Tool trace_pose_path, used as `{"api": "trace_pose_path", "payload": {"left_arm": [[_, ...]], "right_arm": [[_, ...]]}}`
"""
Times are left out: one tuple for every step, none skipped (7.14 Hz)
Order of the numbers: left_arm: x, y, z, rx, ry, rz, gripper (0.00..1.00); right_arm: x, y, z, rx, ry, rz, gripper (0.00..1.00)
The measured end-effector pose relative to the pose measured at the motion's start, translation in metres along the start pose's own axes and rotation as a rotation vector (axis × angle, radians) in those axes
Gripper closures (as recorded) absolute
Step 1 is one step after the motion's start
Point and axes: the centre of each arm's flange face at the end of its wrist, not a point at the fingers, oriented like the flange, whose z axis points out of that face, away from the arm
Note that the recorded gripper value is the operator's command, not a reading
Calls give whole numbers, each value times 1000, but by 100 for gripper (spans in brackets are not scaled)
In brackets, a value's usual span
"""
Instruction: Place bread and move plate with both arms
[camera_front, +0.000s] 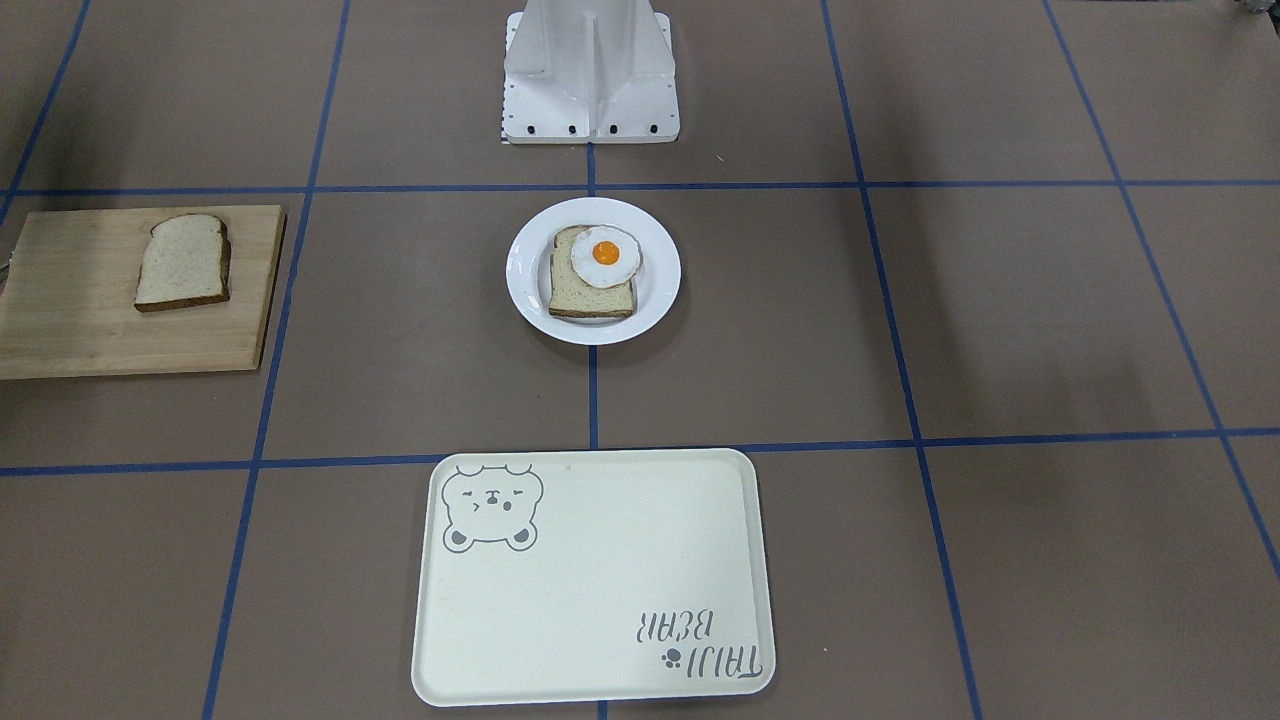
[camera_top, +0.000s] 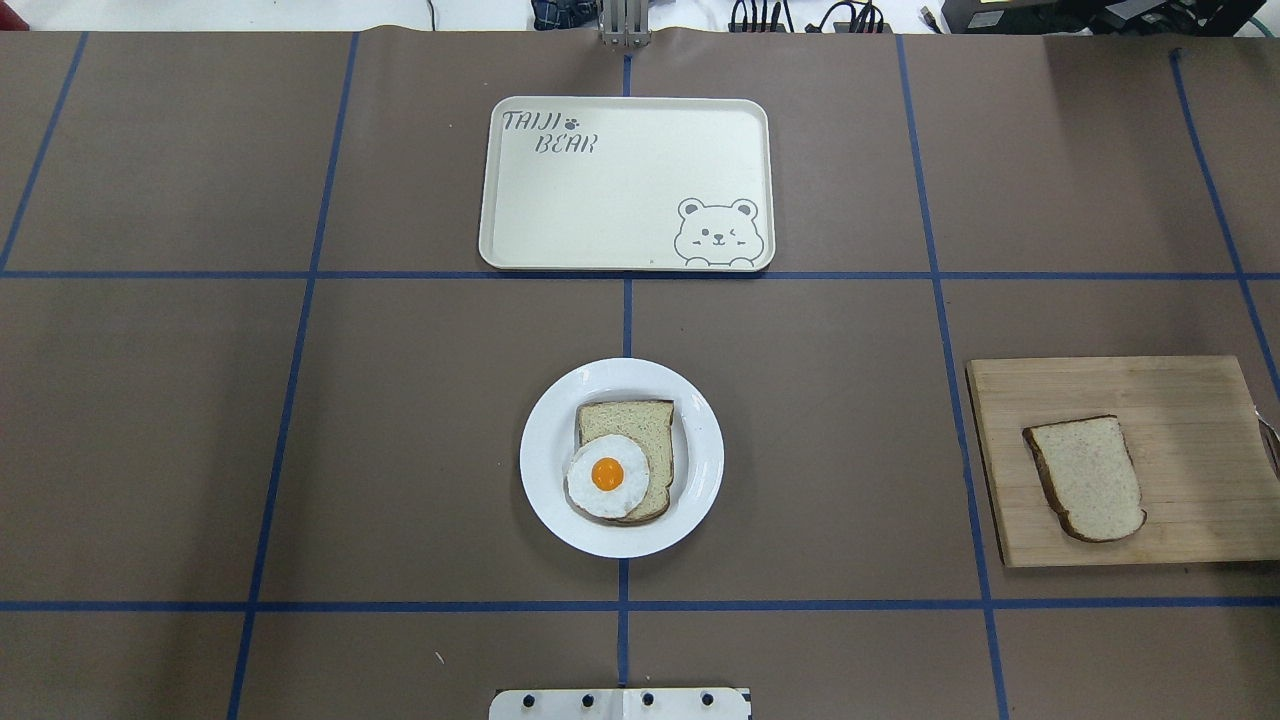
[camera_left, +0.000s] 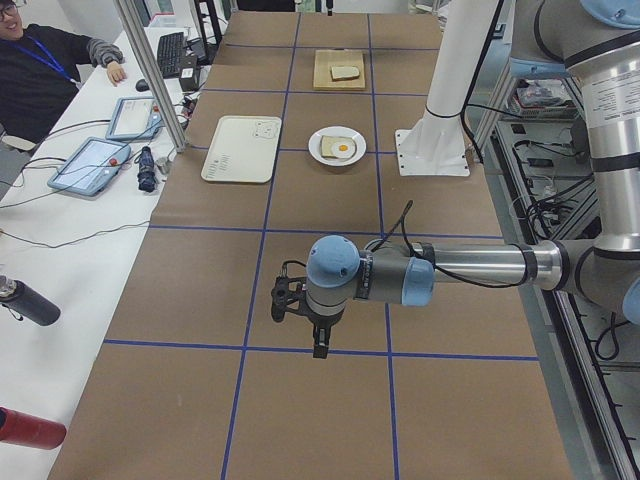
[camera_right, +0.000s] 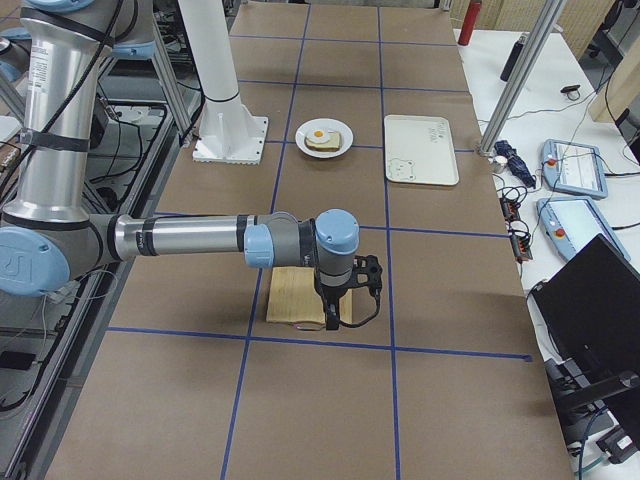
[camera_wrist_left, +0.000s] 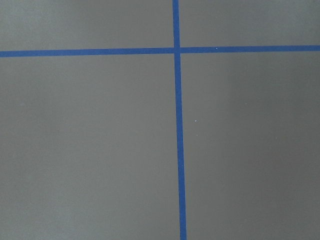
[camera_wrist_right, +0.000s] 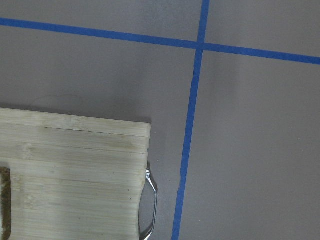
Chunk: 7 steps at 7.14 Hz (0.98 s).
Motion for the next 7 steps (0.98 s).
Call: {"api": "trace_pose_path", "payload": {"left_arm": [[1, 0, 0, 1, 0, 1, 2], [2, -1, -1, 4, 0, 4, 2], [3, -3, -3, 7, 0, 9, 2], [8, -7, -7, 20, 1, 22, 2], [17, -15, -16, 45, 1, 46, 2], [28, -32, -27, 79, 1, 78, 2], [43, -62, -44, 129, -3, 120, 2]], "right_arm": [[0, 1, -1, 1, 0, 1, 0], [0, 1, -3, 6, 1, 1, 0], [-2, 0, -5, 11, 2, -2, 0], [-5, -2, -9, 20, 2, -10, 0], [-13, -11, -18, 43, 2, -28, 0], [-23, -25, -30, 77, 6, -53, 0], [-34, -42, -43, 120, 10, -87, 0]]}}
